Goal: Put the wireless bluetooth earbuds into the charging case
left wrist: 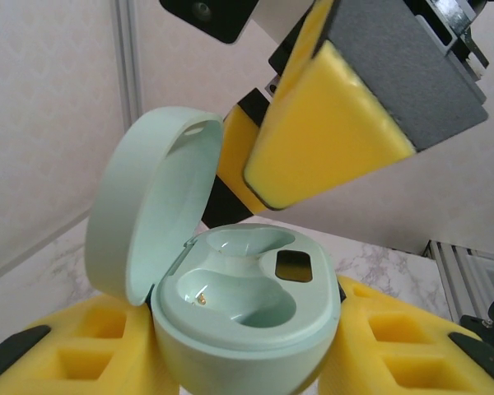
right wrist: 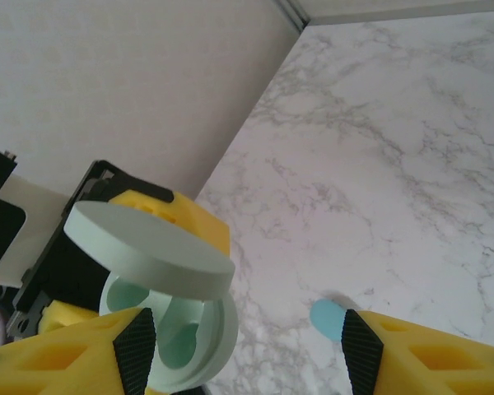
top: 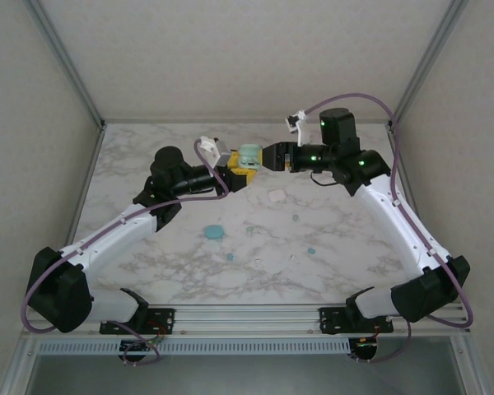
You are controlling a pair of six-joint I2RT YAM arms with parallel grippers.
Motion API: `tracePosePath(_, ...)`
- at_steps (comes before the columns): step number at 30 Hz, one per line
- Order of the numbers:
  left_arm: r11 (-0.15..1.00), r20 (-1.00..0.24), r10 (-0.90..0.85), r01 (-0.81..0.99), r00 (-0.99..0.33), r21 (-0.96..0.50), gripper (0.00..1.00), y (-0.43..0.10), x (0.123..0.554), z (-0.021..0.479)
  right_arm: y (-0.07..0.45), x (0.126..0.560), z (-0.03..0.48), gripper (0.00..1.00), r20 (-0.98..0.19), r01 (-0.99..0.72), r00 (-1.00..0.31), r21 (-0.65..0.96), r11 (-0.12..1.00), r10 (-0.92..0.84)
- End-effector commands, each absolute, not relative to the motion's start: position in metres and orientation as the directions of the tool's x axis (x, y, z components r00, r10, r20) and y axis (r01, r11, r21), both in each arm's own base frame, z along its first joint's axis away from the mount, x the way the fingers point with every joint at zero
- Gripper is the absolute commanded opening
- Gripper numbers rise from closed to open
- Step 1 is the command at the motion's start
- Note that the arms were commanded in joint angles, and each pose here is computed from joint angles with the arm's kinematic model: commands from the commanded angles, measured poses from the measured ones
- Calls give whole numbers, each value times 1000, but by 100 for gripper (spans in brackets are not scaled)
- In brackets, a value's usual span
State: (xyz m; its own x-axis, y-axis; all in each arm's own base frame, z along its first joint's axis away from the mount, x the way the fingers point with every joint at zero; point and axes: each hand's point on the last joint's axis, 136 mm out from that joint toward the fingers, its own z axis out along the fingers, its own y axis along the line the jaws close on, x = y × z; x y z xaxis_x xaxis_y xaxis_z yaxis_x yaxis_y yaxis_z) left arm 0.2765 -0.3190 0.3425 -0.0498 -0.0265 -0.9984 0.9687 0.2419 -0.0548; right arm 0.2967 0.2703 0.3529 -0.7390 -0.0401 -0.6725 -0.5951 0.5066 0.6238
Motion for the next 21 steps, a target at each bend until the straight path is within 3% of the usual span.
tracePosePath(1, 230, -997, -79, 973, 0, -18, 31, -321, 273, 368, 266, 289, 366, 65, -704, -634, -708, 592, 498, -63)
tracePosePath(7, 229, -997, -77, 973, -6, -24, 31, -322, 274, 366, 268, 286, 369, 66, -700, -644, -710, 602, 472, -76)
tracePosePath(14, 257, -998, -70, 966, 7, -11, 31, -318, 276, 365, 226, 279, 373, 65, -738, -595, -674, 562, 575, 24)
tracePosePath(17, 257, -997, -74, 966, 11, -8, 31, -318, 276, 368, 189, 296, 345, 60, -701, -434, -710, 514, 740, 70)
tracePosePath(21, 257, -997, -75, 966, 13, -6, 31, -317, 274, 369, 133, 317, 265, 53, -536, -111, -830, 431, 896, 155)
